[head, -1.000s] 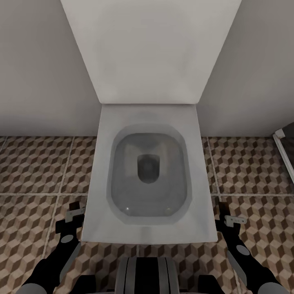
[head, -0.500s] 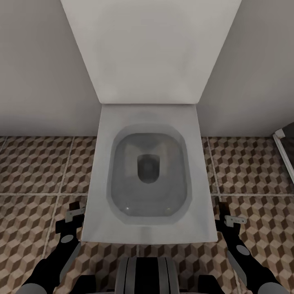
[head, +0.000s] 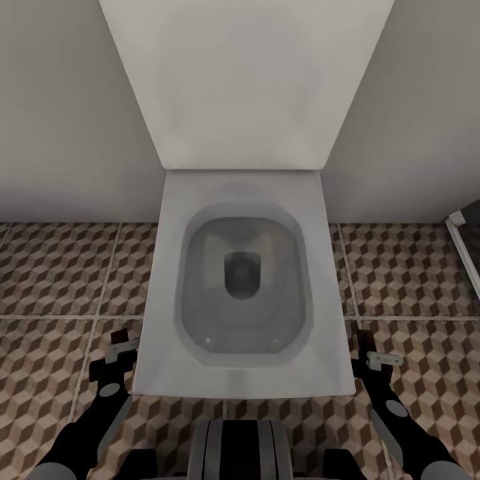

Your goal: Take the four mousetraps from the cabinet in the bathroom and place them on the bathroom floor. Make sure all four end up on the same floor surface, and ensure that at least two of them are either under or directly next to the same bathroom sink.

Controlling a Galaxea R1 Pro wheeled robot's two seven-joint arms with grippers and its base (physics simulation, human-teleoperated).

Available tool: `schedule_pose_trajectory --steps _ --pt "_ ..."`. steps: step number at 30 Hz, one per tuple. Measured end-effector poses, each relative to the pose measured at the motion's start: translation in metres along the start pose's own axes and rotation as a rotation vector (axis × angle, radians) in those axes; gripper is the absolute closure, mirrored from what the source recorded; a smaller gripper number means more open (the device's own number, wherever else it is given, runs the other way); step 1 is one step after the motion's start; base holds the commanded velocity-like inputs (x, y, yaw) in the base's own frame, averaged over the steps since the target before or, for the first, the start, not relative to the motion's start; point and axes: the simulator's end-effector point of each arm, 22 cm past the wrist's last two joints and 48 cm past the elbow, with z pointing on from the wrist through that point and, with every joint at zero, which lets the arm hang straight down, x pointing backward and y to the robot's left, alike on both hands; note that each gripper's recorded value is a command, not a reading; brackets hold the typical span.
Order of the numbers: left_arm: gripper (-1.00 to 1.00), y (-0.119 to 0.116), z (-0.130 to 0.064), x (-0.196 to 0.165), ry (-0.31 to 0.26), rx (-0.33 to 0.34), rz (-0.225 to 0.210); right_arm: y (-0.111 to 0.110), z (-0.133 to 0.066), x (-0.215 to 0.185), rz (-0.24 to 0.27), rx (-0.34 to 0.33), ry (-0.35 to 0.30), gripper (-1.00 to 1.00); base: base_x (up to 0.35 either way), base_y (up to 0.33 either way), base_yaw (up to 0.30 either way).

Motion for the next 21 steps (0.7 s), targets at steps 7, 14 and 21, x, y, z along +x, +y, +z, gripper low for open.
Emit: schedule_pose_trajectory --steps 7,14,21 --pt "1.00 0.0003 0.0000 0.0000 0.000 -0.001 0.000 0.0000 0.0000 0.0001 0.000 0.000 0.000 1.00 0.000 0.000 0.000" --pt "1.00 -0.0016 0.0017 0.0068 0.011 0.000 0.006 0.0003 0.0013 0.0073 -0.003 0.000 0.012 1.00 0.000 0.000 0.000" --pt "1.00 -0.0017 0.0017 0.0070 0.012 0.000 0.004 0.0003 0.0013 0.0073 -0.003 0.000 0.012 1.00 0.000 0.000 0.000"
